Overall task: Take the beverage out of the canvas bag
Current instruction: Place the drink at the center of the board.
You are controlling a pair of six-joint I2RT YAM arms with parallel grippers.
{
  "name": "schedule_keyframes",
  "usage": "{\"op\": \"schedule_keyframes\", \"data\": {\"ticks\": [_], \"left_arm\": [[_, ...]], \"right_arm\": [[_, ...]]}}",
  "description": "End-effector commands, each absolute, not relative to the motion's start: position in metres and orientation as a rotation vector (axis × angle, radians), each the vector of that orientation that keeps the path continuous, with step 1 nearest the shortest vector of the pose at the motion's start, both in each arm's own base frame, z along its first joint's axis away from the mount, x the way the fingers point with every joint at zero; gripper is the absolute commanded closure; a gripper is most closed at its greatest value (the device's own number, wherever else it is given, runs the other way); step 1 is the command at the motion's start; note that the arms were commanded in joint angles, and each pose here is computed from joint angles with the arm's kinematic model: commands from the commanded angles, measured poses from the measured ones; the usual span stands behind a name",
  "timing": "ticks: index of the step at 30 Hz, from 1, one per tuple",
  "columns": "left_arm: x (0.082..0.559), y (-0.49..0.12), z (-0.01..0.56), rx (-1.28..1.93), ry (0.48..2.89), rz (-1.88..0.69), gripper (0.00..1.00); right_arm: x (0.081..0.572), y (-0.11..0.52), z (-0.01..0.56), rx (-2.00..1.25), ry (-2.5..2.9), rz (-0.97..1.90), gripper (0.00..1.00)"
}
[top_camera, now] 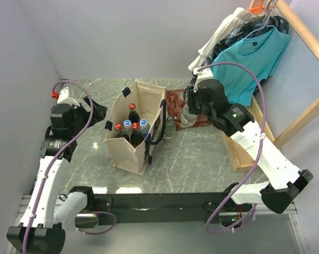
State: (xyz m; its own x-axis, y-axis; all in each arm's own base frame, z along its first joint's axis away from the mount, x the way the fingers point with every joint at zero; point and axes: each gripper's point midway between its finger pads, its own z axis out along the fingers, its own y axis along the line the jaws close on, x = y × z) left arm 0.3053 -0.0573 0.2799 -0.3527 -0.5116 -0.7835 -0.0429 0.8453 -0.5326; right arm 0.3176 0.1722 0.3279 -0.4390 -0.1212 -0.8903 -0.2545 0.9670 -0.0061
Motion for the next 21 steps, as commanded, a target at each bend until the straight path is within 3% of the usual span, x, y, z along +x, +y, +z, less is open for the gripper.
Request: {"op": "schedule_keyframes", "data": {"ticks": [1,21], "left_arm": [[0.309,-0.057,0.287,-0.406,1.854,-0.522,0.04],[0.31,-0.056,0.283,-0.411,1.867,-0.51,0.04]], "right_arm": [[0.329,0.172,0.385,-0.144,1.816,0.257,1.0],[0.349,0.171,0.315,-0.103,1.891,0.174,1.0]]}}
